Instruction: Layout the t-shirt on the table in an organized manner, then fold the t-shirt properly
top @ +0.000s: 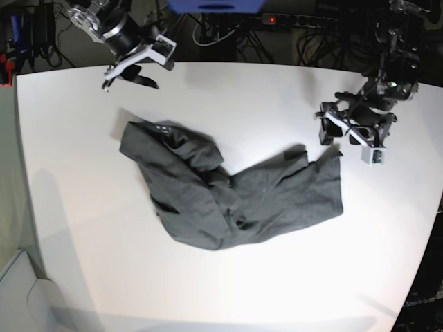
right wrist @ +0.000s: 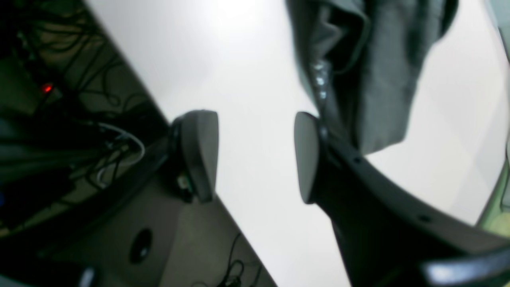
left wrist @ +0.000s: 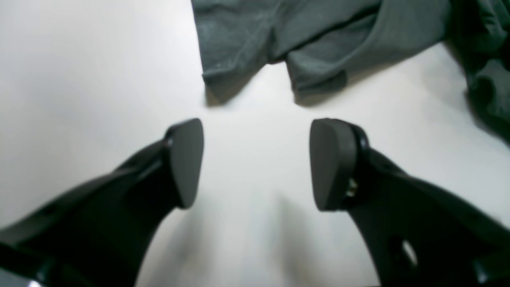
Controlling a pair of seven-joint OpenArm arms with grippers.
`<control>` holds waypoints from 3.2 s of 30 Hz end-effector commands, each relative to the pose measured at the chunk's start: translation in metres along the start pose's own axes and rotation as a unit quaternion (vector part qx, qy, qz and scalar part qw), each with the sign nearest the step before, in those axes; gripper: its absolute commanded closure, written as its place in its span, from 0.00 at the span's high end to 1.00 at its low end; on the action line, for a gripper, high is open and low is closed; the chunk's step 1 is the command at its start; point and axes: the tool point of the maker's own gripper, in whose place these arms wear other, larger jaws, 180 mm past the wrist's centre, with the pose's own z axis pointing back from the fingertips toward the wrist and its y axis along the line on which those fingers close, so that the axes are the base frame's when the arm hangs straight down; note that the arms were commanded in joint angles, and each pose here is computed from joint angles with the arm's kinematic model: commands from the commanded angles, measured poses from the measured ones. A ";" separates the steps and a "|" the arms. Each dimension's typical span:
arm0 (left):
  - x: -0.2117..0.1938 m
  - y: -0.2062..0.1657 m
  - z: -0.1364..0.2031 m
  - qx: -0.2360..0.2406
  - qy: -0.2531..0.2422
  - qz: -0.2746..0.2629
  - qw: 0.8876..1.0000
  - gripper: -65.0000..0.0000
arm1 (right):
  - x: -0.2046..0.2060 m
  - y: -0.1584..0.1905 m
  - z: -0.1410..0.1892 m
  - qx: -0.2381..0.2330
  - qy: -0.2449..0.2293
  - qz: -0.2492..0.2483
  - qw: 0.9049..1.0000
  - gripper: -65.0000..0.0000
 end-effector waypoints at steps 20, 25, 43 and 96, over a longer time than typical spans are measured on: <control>0.013 0.001 0.005 0.000 -0.020 -0.005 1.000 0.62 | -0.073 -0.069 0.008 -0.081 0.072 0.172 0.979 0.45; 0.014 0.000 0.004 -0.001 -0.021 -0.007 1.000 0.62 | -0.059 -0.123 0.034 -0.154 0.058 0.185 0.969 0.45; 0.016 0.003 0.006 0.003 -0.023 -0.011 1.000 0.62 | 0.102 -0.157 -0.007 -0.223 -0.165 -0.012 0.961 0.46; 0.032 0.049 0.038 0.064 -0.062 0.011 0.996 0.62 | 0.093 -0.133 -0.143 -0.099 -0.032 -0.177 0.979 0.60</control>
